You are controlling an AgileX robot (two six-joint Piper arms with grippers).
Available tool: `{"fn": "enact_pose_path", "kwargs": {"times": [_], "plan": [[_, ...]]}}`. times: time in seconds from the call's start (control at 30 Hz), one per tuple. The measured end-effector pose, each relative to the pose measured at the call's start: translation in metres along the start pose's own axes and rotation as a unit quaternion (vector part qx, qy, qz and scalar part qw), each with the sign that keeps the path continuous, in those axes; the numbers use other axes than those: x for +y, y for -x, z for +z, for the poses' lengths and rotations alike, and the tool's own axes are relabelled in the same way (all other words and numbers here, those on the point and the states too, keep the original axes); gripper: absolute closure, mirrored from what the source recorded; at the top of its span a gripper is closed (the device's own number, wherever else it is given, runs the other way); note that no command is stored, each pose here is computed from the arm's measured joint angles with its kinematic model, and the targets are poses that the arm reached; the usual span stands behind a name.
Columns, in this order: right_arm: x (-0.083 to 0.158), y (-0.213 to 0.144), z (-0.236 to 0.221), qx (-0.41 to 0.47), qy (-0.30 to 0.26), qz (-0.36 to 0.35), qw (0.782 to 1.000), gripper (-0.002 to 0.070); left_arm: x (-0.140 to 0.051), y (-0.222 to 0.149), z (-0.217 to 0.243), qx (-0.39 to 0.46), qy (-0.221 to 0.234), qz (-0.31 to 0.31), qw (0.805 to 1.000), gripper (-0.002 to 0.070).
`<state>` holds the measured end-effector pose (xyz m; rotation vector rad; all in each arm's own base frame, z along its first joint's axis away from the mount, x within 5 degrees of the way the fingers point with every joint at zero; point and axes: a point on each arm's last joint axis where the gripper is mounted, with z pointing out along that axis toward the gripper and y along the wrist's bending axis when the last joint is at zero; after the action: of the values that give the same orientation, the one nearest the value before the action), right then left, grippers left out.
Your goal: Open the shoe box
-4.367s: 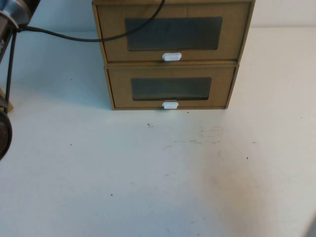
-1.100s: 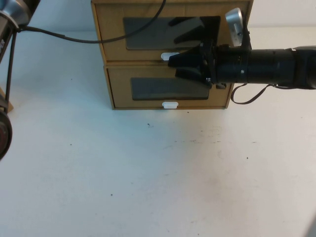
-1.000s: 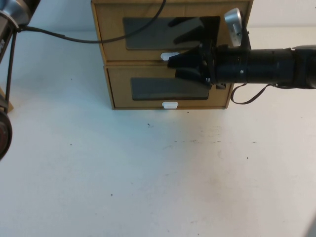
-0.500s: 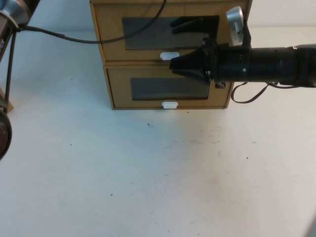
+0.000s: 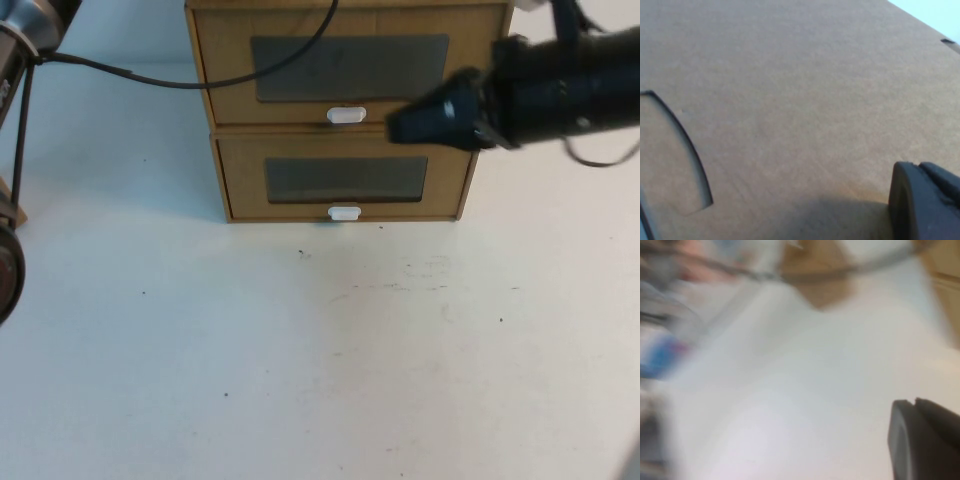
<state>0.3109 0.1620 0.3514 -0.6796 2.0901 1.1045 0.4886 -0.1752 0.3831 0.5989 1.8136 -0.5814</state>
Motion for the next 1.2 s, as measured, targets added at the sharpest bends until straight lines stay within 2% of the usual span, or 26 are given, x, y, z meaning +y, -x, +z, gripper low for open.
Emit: {"fn": "enact_pose_path", "kwargs": {"times": [0.07, 0.13, 0.23, 0.37, 0.47, 0.57, 0.63, 0.7, 0.73, 0.77, 0.8, 0.9, 0.93, 1.0, 1.03, 1.13, 1.2], "plan": [[0.003, -0.012, -0.016, 0.001, -0.095, -0.048, 0.994, 0.0694, 0.0, 0.0, 0.0, -0.001, 0.0, 0.0, 1.0, 0.068], [0.003, -0.028, -0.035, -0.006, -0.204, -0.099, 0.974, 0.0694, 0.0, 0.0, 0.0, -0.001, 0.0, 0.0, 1.0, 0.068], [0.003, -0.043, -0.06, -0.058, -0.305, -0.15, 0.939, 0.0694, 0.0, 0.0, 0.0, -0.001, 0.0, 0.0, 1.0, 0.068], [-0.001, -0.042, -0.071, -0.131, -0.362, -0.219, 0.897, 0.0694, 0.0, 0.0, 0.0, -0.001, 0.0, 0.0, 1.0, 0.068], [-0.014, -0.036, -0.063, -0.13, -0.398, -0.307, 0.855, 0.0696, 0.0, 0.0, 0.0, -0.001, 0.0, -0.001, 1.0, 0.068], [-0.032, -0.031, -0.053, -0.09, -0.45, -0.435, 0.775, 0.0696, 0.0, 0.0, 0.0, -0.001, -0.001, -0.001, 1.0, 0.068], [-0.045, -0.027, -0.05, -0.06, -0.503, -0.506, 0.698, 0.0696, 0.0, 0.0, 0.0, -0.001, -0.001, -0.001, 1.0, 0.068], [-0.054, -0.023, -0.053, -0.047, -0.561, -0.53, 0.634, 0.0696, 0.0, 0.0, 0.0, -0.001, -0.001, -0.001, 1.0, 0.068], [-0.059, -0.022, -0.056, -0.049, -0.589, -0.521, 0.616, 0.0696, 0.0, 0.0, 0.0, -0.001, -0.001, -0.001, 1.0, 0.068], [-0.062, -0.021, -0.059, -0.06, -0.61, -0.499, 0.613, 0.0696, 0.0, 0.0, 0.0, -0.001, -0.001, -0.001, 1.0, 0.068], [-0.064, -0.022, -0.062, -0.085, -0.63, -0.453, 0.625, 0.0696, 0.0, 0.0, 0.0, -0.001, -0.001, -0.001, 1.0, 0.068], [-0.066, -0.031, -0.072, -0.183, -0.65, -0.248, 0.695, 0.0696, 0.0, 0.0, 0.0, -0.001, -0.001, -0.001, 1.0, 0.068], [-0.064, -0.035, -0.074, -0.211, -0.637, -0.169, 0.722, 0.0696, 0.0, 0.0, 0.0, -0.001, -0.001, -0.001, 1.0, 0.068], [-0.057, -0.043, -0.073, -0.247, -0.579, -0.038, 0.776, 0.0696, 0.0, 0.0, 0.0, -0.001, -0.001, -0.001, 1.0, 0.068], [-0.051, -0.045, -0.07, -0.257, -0.538, -0.002, 0.803, 0.0696, 0.0, 0.0, 0.0, -0.001, -0.001, -0.001, 1.0, 0.068], [-0.033, -0.045, -0.053, -0.25, -0.419, 0.014, 0.873, 0.0696, 0.0, 0.0, 0.0, 0.0, -0.001, -0.001, 1.0, 0.068], [-0.022, -0.048, -0.041, -0.24, -0.359, 0.028, 0.901, 0.0696, 0.0, 0.0, 0.0, 0.0, -0.001, -0.001, 1.0, 0.068]]}}
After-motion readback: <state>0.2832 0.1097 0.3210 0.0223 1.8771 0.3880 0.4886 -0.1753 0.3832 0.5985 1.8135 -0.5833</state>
